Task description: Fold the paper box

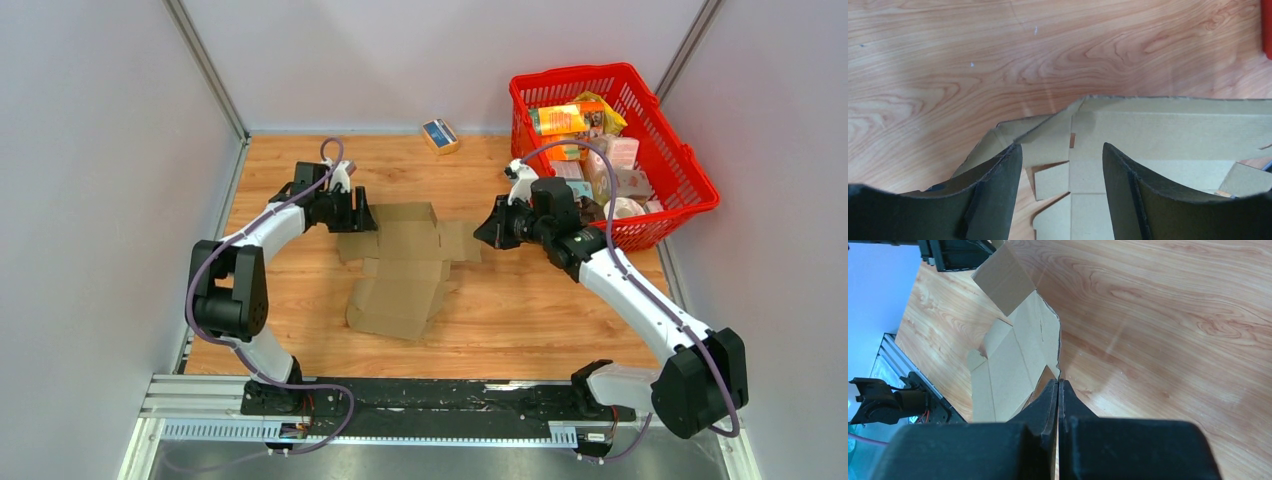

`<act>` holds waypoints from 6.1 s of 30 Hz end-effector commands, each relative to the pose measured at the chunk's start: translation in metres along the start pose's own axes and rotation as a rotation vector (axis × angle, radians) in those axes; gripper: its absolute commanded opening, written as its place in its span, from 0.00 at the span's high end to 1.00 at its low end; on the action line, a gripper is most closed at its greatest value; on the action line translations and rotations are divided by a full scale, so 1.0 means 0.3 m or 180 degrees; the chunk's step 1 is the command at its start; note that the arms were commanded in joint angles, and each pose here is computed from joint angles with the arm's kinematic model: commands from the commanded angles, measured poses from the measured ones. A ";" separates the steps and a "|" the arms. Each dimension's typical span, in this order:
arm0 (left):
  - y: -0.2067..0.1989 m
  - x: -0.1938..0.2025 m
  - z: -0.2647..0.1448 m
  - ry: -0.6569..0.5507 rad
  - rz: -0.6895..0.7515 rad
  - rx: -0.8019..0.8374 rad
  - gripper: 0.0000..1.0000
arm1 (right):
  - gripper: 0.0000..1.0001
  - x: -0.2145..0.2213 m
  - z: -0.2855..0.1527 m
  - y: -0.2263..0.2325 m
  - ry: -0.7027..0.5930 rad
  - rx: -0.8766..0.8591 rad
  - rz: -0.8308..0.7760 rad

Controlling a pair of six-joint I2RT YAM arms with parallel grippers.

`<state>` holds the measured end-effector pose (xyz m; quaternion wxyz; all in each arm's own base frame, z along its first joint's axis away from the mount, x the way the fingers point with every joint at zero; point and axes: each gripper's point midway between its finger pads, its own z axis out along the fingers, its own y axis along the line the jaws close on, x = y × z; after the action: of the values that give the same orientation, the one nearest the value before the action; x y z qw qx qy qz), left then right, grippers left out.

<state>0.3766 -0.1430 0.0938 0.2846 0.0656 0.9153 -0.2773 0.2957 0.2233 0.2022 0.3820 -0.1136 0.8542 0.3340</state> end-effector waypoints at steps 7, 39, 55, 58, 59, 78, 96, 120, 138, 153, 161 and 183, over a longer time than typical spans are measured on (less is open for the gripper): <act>0.006 -0.163 -0.031 -0.0582 0.0666 -0.0078 0.33 | 1.00 -0.046 0.000 0.037 -0.0101 -0.0254 -0.0101; -0.211 -0.054 -0.084 -0.0570 0.1394 0.0093 0.96 | 0.16 -0.247 0.316 0.204 0.0442 -0.1008 -0.2058; -0.264 -0.052 -0.084 -0.0581 0.1460 0.0263 0.95 | 0.42 -0.004 0.542 0.167 0.0919 -0.1336 -0.2293; -0.276 -0.064 -0.089 -0.0625 0.1469 0.0300 0.95 | 0.58 -0.019 0.582 0.148 0.0793 -0.1016 -0.2412; -0.276 -0.064 -0.089 -0.0629 0.1461 0.0302 0.95 | 0.63 -0.012 0.588 0.143 0.0790 -0.0960 -0.2373; -0.420 -0.013 0.020 -0.0812 0.0394 0.1051 0.60 | 1.00 -0.021 0.544 0.199 0.0587 -0.1005 -0.2150; -0.103 0.171 -0.149 -0.0546 -0.0059 -0.0591 0.50 | 1.00 -0.050 0.455 0.193 0.0663 -0.1150 -0.2151; -0.165 0.234 0.038 -0.0161 -0.0046 -0.0380 0.67 | 1.00 -0.096 0.442 0.263 0.0397 -0.1206 -0.2087; -0.222 0.324 0.138 -0.0381 -0.0163 -0.0192 0.63 | 1.00 -0.019 0.494 0.288 0.0335 -0.0995 -0.1952; -0.242 0.077 -0.335 -0.1367 0.0556 -0.0782 0.42 | 1.00 0.015 0.449 0.262 0.0482 -0.0983 -0.2157; -0.290 -0.021 -0.260 -0.1093 0.0781 -0.0780 0.45 | 1.00 0.002 0.434 0.285 0.0462 -0.1066 -0.2237; -0.243 -0.006 -0.121 -0.1130 0.0836 -0.1267 1.00 | 0.97 -0.015 0.439 0.266 0.0416 -0.0599 -0.2097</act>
<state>0.3245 -0.1950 0.1372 0.4145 0.1106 0.8967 -0.1088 0.3308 0.3670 0.1414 0.3540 -0.4738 0.7554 0.2820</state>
